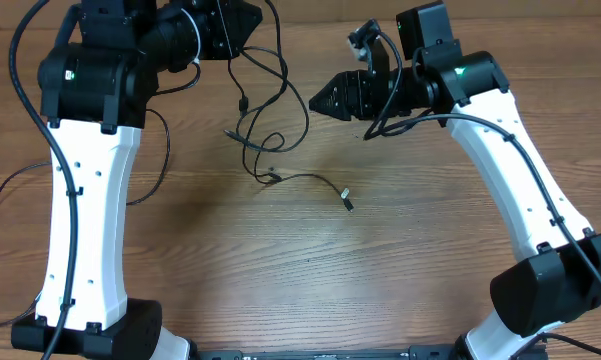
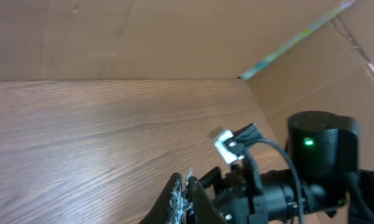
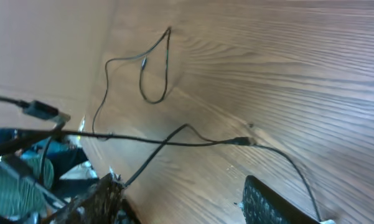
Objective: Untangle cables
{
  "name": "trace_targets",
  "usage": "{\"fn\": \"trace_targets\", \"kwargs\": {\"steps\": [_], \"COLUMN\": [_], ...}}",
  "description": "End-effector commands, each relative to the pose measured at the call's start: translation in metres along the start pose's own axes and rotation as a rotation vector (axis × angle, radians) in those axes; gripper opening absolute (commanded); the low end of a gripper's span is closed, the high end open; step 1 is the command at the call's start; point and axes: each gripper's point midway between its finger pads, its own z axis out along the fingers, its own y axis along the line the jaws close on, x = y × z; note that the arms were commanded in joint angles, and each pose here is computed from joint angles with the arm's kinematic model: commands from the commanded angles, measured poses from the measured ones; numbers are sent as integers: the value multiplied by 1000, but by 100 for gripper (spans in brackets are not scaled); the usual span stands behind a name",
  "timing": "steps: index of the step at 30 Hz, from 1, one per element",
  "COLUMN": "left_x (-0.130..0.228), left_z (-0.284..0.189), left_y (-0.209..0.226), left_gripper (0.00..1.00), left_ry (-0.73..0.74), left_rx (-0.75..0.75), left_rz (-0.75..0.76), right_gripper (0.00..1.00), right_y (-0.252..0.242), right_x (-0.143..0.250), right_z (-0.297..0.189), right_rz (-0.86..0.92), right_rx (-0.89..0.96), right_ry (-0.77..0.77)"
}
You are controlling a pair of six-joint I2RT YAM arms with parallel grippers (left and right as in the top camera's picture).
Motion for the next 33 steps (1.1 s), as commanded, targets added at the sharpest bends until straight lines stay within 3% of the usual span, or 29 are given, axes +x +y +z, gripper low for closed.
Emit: {"fn": "trace_targets", "kwargs": {"steps": [1, 4, 11, 15, 18, 19, 20, 22, 24, 33], "left_x": [-4, -5, -5, -2, -2, -2, -2, -5, -11, -47], "left_z": [-6, -6, -6, -6, -6, -6, -6, -10, -21, -106], "left_y": [6, 8, 9, 10, 10, 10, 10, 13, 21, 58], "left_gripper": [4, 4, 4, 4, 4, 4, 4, 4, 4, 4], "left_ry": [-26, -32, -30, -20, -19, -19, -20, -30, -56, -252], "left_rx": [-56, -71, -73, -77, -77, -77, -78, -86, -105, -234], "left_rz": [-5, -5, -6, -12, -13, -13, -12, 2, -1, -45], "right_gripper": [61, 62, 60, 57, 42, 29, 23, 21, 21, 20], "right_y": [20, 48, 56, 41, 8, -13, -38, -81, -106, -199], "right_x": [-7, 2, 7, 2, -8, -10, -11, -9, -5, 29], "right_z": [-12, -18, -4, 22, 40, 38, 30, 10, -1, -49], "right_rz": [-98, -220, -220, -126, 20, 114, 238, 379, 407, 512], "right_rx": [-106, -272, -241, -54, 187, 315, 456, 687, 779, 921], "right_ry": [-21, 2, 24, 2, -67, -111, -170, -269, -270, -80]}}
